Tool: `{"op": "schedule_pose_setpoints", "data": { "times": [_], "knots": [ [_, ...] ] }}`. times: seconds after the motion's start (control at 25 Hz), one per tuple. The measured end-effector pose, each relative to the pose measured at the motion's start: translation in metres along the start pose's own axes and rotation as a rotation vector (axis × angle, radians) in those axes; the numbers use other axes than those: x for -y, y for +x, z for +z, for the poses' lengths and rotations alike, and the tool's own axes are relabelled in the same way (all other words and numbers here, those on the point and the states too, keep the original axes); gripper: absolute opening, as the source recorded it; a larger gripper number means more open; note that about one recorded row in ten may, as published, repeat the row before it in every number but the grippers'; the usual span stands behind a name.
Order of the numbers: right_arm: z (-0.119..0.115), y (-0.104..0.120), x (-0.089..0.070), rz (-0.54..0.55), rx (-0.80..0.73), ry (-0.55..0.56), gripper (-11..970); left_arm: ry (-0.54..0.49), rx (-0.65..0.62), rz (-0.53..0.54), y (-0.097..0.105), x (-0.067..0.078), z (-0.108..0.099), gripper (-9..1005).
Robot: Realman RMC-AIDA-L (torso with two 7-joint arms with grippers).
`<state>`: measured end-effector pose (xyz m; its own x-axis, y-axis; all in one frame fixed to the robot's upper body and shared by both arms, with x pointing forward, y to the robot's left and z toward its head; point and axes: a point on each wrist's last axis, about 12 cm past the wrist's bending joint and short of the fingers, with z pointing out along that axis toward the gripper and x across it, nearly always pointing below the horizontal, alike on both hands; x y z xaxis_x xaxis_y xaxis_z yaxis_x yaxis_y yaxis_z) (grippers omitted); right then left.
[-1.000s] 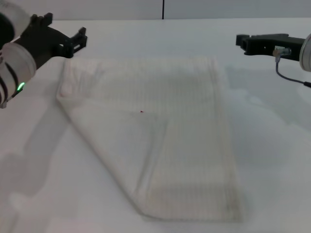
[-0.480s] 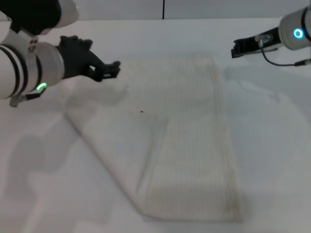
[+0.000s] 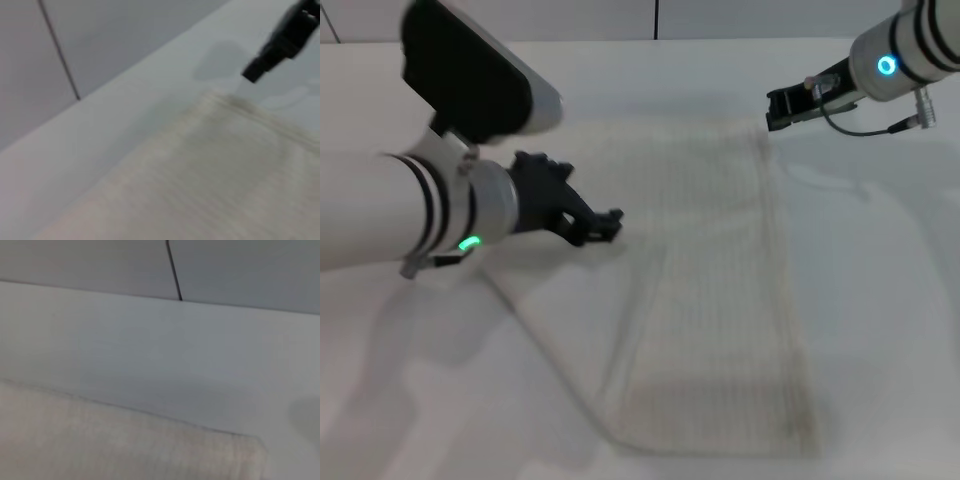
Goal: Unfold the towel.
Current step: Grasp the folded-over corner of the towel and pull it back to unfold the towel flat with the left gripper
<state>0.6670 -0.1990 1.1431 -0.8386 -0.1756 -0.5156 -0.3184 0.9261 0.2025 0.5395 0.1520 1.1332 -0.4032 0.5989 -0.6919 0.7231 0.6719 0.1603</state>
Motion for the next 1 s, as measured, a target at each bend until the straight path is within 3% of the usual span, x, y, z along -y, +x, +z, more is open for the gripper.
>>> {"op": "schedule_pose_setpoints", "data": {
  "times": [0.44,1.0],
  "knots": [
    [0.005,0.003,-0.004,-0.007,-0.003,0.000,-1,0.062,-0.023,0.064,0.006,0.028,0.029,736],
    [0.007,0.004,-0.004,-0.012,-0.008,0.002,0,0.098,-0.010,0.066,0.000,0.036,0.044,724]
  ]
}}
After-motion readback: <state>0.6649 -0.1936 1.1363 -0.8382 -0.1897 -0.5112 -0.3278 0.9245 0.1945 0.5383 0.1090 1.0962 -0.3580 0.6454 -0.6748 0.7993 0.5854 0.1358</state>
